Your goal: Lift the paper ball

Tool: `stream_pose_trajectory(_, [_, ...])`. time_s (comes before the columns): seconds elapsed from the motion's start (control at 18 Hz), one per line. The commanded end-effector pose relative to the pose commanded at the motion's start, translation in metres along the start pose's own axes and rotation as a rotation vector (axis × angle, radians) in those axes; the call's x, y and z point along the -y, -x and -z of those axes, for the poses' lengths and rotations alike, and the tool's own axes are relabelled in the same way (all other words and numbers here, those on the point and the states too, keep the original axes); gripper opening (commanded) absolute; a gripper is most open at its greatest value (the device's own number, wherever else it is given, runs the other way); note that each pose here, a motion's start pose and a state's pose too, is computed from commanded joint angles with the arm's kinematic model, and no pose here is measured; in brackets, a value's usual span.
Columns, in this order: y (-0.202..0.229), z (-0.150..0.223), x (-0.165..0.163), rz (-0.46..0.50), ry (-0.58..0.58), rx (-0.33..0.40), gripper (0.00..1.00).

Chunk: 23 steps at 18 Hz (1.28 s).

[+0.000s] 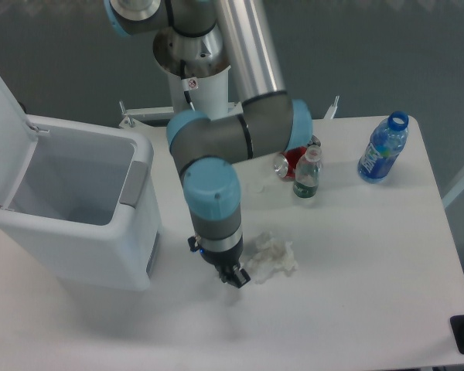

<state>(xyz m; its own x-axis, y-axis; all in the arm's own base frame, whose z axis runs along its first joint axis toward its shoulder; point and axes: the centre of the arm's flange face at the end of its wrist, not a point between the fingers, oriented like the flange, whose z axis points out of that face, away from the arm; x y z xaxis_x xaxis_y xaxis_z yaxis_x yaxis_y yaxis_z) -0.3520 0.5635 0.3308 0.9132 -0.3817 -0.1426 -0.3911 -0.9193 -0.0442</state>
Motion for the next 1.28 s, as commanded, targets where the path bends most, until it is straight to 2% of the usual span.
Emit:
stream_pose_trajectory(0.33, [-0.01,0.055,-0.029,0.054,-0.054,-0.074,0.0])
stream_pose_trajectory(0.67, [-0.007,0.091,-0.064,0.082,-0.084,-0.062,0.0])
stream_pose_trajectory(0.89, [-0.007,0.102,-0.082,0.046,-0.095,-0.074,0.0])
stream_pose_trajectory(1.28, [-0.007,0.106,-0.088,0.052,-0.095,-0.077,0.0])
